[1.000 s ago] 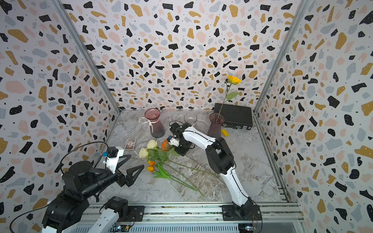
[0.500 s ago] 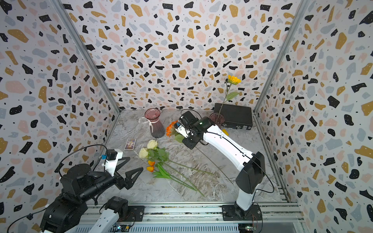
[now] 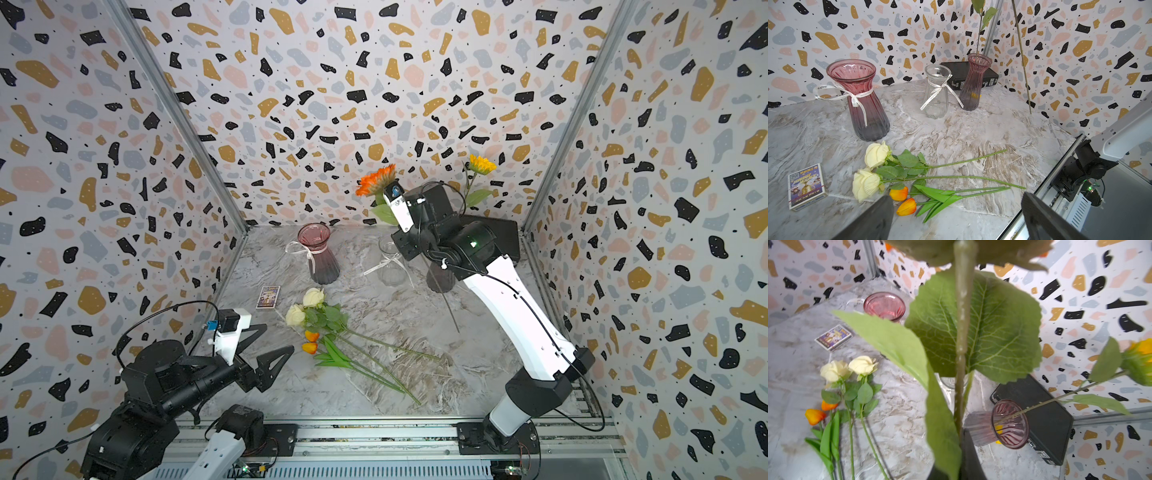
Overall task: Arrange the flowers in different vases according to their variety
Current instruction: Insert the flower into the vase.
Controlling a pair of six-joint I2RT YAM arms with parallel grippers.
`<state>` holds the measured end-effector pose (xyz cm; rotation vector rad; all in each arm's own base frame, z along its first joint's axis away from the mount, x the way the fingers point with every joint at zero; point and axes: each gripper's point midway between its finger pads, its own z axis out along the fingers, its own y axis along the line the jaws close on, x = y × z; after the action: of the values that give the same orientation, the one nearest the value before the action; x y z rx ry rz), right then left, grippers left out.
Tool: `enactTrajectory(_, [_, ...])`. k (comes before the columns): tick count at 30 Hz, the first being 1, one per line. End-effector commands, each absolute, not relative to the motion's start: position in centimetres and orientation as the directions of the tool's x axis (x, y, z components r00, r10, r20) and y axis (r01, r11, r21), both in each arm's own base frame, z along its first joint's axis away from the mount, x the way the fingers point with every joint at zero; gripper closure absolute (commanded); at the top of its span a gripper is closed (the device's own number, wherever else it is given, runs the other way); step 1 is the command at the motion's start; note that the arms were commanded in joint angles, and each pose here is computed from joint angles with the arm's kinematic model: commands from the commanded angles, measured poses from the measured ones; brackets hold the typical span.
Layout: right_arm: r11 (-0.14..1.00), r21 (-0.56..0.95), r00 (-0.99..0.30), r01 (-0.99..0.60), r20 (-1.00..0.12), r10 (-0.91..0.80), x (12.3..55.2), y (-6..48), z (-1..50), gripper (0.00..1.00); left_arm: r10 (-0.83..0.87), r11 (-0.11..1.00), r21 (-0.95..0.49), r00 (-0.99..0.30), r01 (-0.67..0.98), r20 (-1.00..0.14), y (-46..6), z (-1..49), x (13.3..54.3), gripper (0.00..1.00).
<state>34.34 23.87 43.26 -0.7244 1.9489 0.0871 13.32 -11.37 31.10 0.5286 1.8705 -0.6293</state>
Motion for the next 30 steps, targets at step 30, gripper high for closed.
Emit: enactTrajectory(30, [0.989,-0.114,0.162,-0.09,-0.982,-0.098,41.7,15.8,62.0,1.0,0.081,0.751,-0.155,-0.324,0.642,-0.943,-11.8,31.2,14.0,0.01])
